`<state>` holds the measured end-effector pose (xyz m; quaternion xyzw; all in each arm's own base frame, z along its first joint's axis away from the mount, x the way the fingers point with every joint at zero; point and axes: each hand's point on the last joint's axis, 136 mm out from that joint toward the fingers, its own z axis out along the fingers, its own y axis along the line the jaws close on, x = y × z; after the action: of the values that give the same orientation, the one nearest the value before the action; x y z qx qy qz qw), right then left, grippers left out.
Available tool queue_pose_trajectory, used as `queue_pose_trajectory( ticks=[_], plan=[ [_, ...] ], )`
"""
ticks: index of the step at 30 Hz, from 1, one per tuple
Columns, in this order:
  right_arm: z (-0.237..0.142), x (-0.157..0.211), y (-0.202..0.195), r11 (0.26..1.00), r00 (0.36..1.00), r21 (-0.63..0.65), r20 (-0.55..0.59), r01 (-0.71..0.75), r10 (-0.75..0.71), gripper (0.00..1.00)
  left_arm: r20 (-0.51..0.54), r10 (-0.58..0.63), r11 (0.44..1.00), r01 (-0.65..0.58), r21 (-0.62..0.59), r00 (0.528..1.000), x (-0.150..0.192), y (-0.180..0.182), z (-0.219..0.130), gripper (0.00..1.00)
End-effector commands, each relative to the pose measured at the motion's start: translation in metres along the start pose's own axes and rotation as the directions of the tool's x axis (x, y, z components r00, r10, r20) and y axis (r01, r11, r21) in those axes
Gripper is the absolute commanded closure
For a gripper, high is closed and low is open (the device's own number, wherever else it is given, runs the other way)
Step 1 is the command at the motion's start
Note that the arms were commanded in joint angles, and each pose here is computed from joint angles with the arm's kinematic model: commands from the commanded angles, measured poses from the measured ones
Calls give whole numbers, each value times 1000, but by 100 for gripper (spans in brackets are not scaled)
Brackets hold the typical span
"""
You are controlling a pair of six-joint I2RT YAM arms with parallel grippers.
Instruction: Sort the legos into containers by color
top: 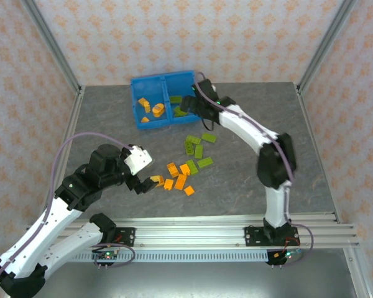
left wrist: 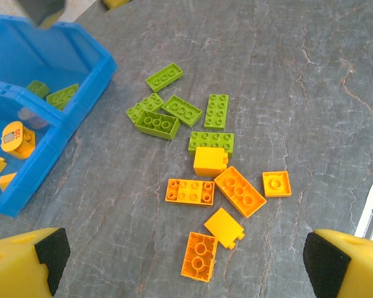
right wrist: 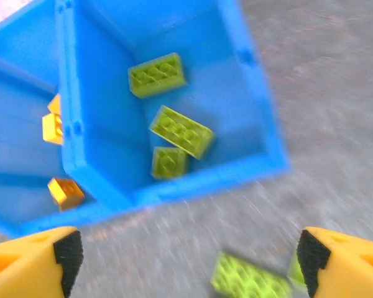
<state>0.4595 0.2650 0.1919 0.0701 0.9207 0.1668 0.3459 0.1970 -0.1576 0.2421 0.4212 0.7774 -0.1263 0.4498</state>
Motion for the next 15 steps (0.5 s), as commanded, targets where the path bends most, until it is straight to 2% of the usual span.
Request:
queue_pose_trajectory(
  ticks=[1,5,8,15],
  plan=[
    [-32,12,-43,995,995,101,91,25,-35,1,35,-7,1000,7,-19,999,-6,4,-1,0],
    [-34,52,-76,987,1000,162,23,6,-10,1,75,31,995,-38,88,997,-11,-14,-2,0],
    [-18,68,-90,974,999,228,-35,7,1,1,111,52,981,-72,182,992,-15,-31,-5,0],
    [38,81,-91,963,992,271,-123,-5,40,1,89,57,981,-72,180,994,-11,-31,-3,0]
  ],
)
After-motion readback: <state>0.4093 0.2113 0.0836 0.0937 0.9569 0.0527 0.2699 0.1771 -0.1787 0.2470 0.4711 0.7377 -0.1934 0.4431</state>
